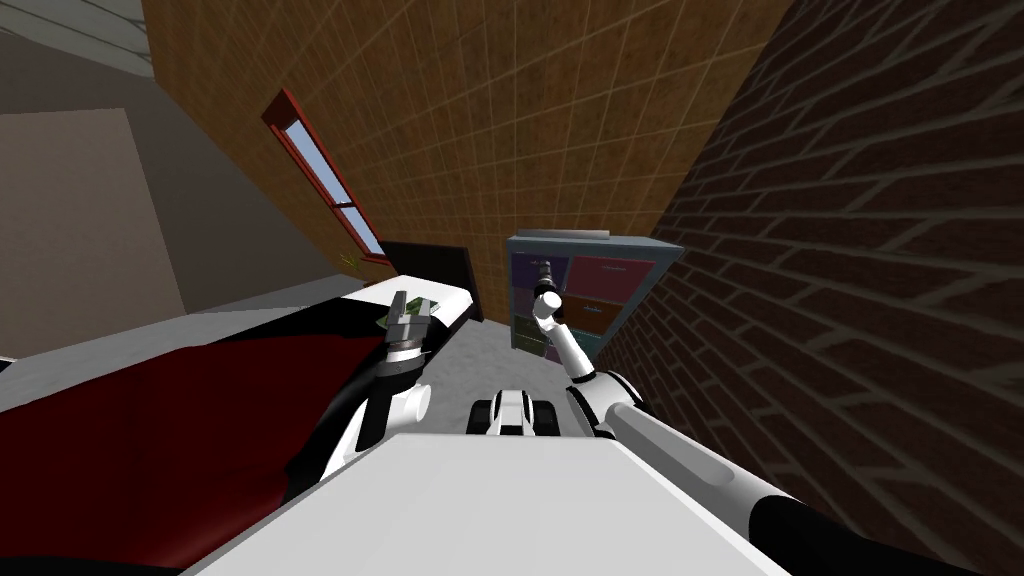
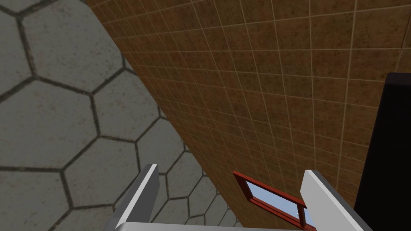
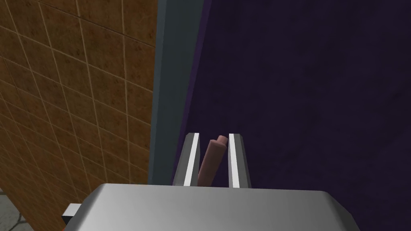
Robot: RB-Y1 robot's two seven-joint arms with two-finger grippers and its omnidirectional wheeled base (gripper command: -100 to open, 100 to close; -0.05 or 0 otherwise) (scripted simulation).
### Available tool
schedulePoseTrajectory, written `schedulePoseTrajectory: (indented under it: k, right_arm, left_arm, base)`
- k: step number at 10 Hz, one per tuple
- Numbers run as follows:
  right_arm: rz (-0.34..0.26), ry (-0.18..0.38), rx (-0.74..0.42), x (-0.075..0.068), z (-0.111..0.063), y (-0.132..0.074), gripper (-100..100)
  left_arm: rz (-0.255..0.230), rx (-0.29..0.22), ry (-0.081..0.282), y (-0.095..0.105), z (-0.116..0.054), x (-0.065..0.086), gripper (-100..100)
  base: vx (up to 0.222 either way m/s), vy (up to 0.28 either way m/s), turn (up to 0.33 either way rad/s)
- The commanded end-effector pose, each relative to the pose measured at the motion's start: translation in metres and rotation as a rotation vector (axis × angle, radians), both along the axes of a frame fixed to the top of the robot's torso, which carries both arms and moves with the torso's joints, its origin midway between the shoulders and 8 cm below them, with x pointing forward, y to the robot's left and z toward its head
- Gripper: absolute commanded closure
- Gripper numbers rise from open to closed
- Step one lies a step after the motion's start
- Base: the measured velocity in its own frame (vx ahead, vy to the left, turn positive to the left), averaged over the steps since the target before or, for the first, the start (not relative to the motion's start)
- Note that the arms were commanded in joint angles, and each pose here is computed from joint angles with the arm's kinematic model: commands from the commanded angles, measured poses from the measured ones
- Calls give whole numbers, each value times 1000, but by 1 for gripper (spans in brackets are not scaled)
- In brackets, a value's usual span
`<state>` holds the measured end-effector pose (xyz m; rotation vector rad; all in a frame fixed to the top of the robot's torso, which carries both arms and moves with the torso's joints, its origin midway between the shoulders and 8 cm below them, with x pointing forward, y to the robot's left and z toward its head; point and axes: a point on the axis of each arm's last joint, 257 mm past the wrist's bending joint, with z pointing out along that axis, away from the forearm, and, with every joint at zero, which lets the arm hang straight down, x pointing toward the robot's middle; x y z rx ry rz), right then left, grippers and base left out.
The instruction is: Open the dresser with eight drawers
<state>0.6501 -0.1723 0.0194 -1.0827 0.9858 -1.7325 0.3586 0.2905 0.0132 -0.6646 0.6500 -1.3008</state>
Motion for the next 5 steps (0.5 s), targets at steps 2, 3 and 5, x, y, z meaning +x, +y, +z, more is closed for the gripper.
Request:
schedulePoseTrajectory:
  k: [2,3,5]
  right_arm:
    - [39,-16,202,-5,9,1,100]
    - [49,-15,257,-6,9,1,100]
    - [68,-11,367,-8,7,1,100]
  left_arm:
    - [0,0,0,0,0,0,0]
    - [0,0,0,0,0,0,0]
    - [0,0,0,0,0,0,0]
  base:
    - [-83,20,-17]
    - [-80,14,-17]
    - [-76,20,-19]
